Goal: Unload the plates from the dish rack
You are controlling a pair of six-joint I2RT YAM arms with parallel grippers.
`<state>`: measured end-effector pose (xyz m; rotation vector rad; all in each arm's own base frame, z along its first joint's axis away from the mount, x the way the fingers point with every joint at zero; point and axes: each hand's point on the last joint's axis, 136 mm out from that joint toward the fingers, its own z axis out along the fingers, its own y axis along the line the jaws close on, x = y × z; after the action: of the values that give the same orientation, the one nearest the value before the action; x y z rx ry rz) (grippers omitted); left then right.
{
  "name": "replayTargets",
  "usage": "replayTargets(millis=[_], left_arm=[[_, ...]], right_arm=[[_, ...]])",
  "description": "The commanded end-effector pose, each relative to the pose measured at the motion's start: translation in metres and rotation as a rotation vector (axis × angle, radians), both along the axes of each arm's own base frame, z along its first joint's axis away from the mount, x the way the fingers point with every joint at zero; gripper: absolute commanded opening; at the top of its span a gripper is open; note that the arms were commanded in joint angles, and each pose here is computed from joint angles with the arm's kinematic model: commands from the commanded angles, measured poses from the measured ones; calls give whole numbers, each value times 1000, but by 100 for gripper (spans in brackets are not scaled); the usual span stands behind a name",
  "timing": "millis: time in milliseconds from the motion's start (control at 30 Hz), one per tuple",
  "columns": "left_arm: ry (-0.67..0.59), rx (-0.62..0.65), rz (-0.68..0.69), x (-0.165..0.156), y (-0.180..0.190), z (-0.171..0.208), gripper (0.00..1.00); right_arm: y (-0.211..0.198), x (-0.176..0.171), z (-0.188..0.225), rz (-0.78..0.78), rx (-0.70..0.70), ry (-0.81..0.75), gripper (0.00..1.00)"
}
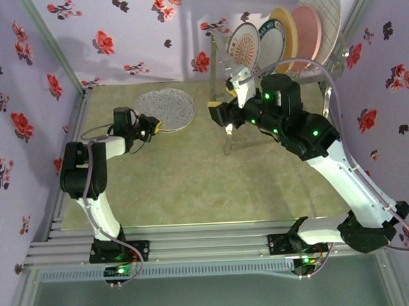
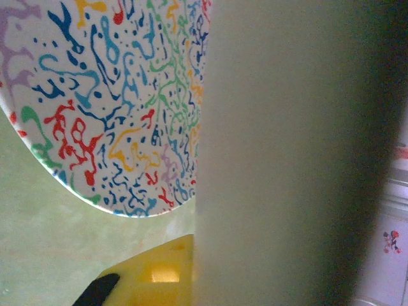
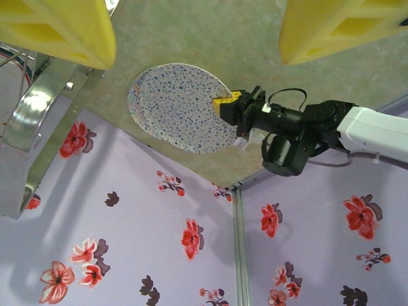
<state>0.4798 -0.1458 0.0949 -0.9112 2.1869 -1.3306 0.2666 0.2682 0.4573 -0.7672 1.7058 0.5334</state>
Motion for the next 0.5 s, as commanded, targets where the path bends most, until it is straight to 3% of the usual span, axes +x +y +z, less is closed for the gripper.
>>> replayTargets(millis=[0, 467], left_arm=[[-140, -15, -47, 20, -4, 22, 0], [-99, -40, -51, 39, -5, -1, 0]], right_arm=[[-1, -2, 3, -6, 14, -4, 70], [0, -2, 3, -3, 10, 3, 70]])
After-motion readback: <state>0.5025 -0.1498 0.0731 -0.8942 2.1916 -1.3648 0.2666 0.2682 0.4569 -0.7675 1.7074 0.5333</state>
